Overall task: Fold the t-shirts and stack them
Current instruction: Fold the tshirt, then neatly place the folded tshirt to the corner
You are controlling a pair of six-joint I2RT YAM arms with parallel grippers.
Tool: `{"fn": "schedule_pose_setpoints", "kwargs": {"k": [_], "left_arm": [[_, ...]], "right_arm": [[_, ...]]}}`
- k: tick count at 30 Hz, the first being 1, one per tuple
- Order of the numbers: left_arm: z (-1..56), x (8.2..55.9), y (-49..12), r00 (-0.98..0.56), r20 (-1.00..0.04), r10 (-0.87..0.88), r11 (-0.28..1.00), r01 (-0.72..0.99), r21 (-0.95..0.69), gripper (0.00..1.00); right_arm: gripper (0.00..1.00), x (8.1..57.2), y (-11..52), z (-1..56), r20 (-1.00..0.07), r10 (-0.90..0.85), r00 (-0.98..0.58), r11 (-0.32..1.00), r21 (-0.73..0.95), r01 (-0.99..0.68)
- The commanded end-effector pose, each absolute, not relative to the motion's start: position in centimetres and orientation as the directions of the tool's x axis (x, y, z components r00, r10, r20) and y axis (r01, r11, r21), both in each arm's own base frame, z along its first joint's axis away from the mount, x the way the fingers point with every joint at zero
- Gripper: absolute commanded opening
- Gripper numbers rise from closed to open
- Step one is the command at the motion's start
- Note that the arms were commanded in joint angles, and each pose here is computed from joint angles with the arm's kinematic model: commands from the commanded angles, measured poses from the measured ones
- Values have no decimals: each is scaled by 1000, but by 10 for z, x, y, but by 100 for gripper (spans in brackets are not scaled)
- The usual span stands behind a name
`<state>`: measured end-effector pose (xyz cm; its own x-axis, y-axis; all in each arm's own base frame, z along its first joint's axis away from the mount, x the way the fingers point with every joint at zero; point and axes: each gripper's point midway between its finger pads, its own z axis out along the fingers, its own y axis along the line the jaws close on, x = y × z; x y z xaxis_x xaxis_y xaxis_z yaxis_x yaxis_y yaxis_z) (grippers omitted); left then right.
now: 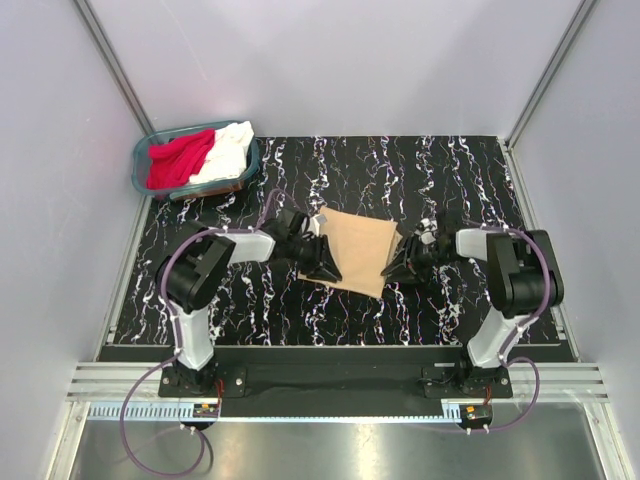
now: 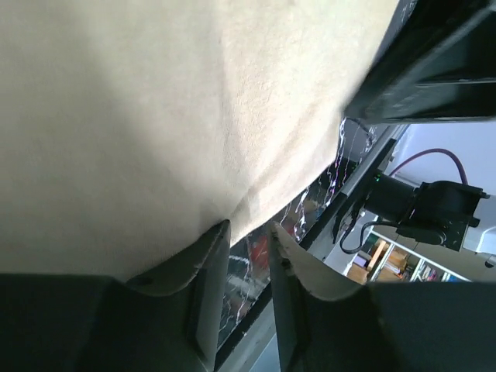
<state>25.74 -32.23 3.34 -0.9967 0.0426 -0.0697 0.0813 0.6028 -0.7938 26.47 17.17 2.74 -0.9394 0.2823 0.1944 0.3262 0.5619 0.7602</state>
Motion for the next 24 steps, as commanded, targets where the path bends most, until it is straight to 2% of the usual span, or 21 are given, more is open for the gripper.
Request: {"fn": "schedule_pose_setpoints", "kwargs": {"k": [1,2,3,6,7,10,11,15,20,24], "left_arm": [[51,257,-303,-991,-127,32,609,120,-784,33],[60,255,-301,-989,-146,31,605,135,-784,35],[67,252,-299,-987,-160,32,604,146,-784,36],[104,248,-296,-978,-207,26,581,183,-793,40],[115,247,-297,-976,-215,20,566,188,-803,41],[156,247,-299,-960,-279,7,515,243,-822,44],[175,247,-300,-948,-319,1,498,277,-822,44],[194,245,-290,-930,-368,-13,507,311,-804,45],[186,238,-270,-939,-339,-50,521,265,-811,45],[183,235,-254,-938,-335,-87,525,243,-816,45]], "right_arm": [[37,278,170,71,77,282,-956,567,790,231],[39,283,169,84,43,294,-955,566,797,210],[49,286,168,89,28,301,-953,573,794,204],[68,304,158,92,-38,330,-943,624,759,188],[71,316,154,93,-75,339,-938,649,741,175],[80,335,150,82,-52,366,-929,670,708,225],[80,340,148,74,-43,380,-924,678,692,246],[80,366,140,67,-46,466,-883,688,647,329],[81,382,135,51,-31,526,-850,689,602,404],[80,387,140,45,-21,518,-855,687,605,402]]}}
